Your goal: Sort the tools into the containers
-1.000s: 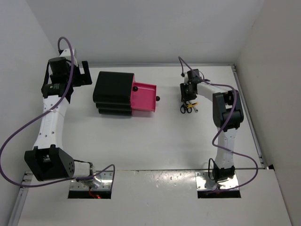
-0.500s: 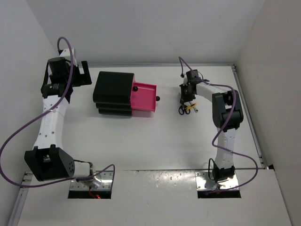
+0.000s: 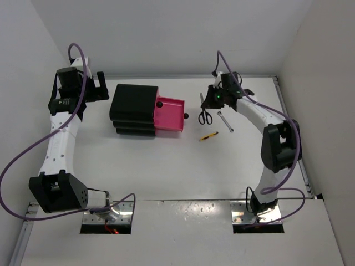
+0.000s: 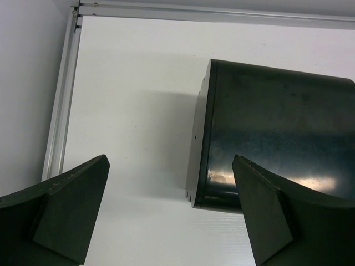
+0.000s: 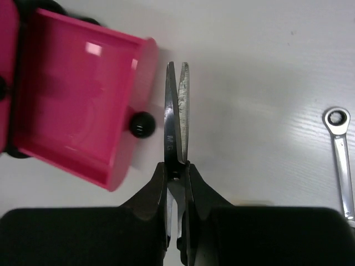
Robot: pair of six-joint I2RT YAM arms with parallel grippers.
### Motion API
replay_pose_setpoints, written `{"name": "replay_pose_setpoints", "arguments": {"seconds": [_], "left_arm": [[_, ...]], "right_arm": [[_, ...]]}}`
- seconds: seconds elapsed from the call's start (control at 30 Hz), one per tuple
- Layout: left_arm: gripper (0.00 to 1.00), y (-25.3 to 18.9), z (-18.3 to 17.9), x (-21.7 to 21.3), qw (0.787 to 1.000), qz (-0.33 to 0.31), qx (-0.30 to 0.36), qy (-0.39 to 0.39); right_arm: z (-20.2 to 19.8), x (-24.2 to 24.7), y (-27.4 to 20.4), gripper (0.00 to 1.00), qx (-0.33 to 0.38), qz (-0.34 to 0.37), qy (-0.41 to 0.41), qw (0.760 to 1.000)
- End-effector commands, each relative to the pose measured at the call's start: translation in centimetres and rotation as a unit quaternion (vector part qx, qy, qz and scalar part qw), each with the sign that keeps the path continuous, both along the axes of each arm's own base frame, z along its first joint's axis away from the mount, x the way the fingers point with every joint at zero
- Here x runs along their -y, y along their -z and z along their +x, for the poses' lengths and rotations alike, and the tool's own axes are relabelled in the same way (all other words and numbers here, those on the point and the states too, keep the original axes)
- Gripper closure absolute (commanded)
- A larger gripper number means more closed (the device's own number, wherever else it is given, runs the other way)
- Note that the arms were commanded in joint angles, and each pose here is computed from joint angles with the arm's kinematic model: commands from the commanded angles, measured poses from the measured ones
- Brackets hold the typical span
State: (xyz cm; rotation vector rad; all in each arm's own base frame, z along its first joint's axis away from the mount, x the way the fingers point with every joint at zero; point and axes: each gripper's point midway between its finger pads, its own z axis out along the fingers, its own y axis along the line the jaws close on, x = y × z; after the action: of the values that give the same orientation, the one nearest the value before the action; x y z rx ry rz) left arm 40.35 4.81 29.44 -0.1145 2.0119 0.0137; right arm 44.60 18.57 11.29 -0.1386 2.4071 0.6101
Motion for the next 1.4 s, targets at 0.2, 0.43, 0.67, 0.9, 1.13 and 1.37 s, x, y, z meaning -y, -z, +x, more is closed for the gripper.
{"name": "replay_pose_setpoints", "arguments": {"seconds": [0.2, 0.43, 0.67, 0.9, 1.13, 1.37], "left_arm": [[0.00, -0.9, 0.7, -0.2, 1.000, -0.009, 0.016, -0.001], [0.00, -0.7, 0.8, -0.2, 1.000, -0.010, 0.011, -0.001], [0.00, 0.7, 0.8, 0.3, 1.000, -0.012, -0.004, 0.019], [0.00, 0.8, 0.9, 0.4, 1.000, -0.015, -0.009, 0.023], [0.00, 1.2, 1.1, 0.4, 1.000, -0.016, -0.013, 0.023], [0.00, 0.8, 1.2, 0.4, 1.000, -0.011, -0.009, 0.025]], "right_arm": [[2.1, -9.3, -6.8, 1.00, 0.070, 0.084, -0.060, 0.992], [3.0, -13.6, -5.5, 1.00, 0.074, 0.083, -0.093, 0.989], [3.1, -15.5, -3.6, 1.00, 0.092, 0.048, -0.117, 0.988], [4.0, -16.7, -4.3, 1.00, 0.119, 0.045, -0.146, 0.981], [4.0, -17.7, -2.0, 1.00, 0.123, 0.018, -0.173, 0.977], [2.9, -16.9, 0.2, 1.00, 0.108, -0.004, -0.188, 0.976]]}}
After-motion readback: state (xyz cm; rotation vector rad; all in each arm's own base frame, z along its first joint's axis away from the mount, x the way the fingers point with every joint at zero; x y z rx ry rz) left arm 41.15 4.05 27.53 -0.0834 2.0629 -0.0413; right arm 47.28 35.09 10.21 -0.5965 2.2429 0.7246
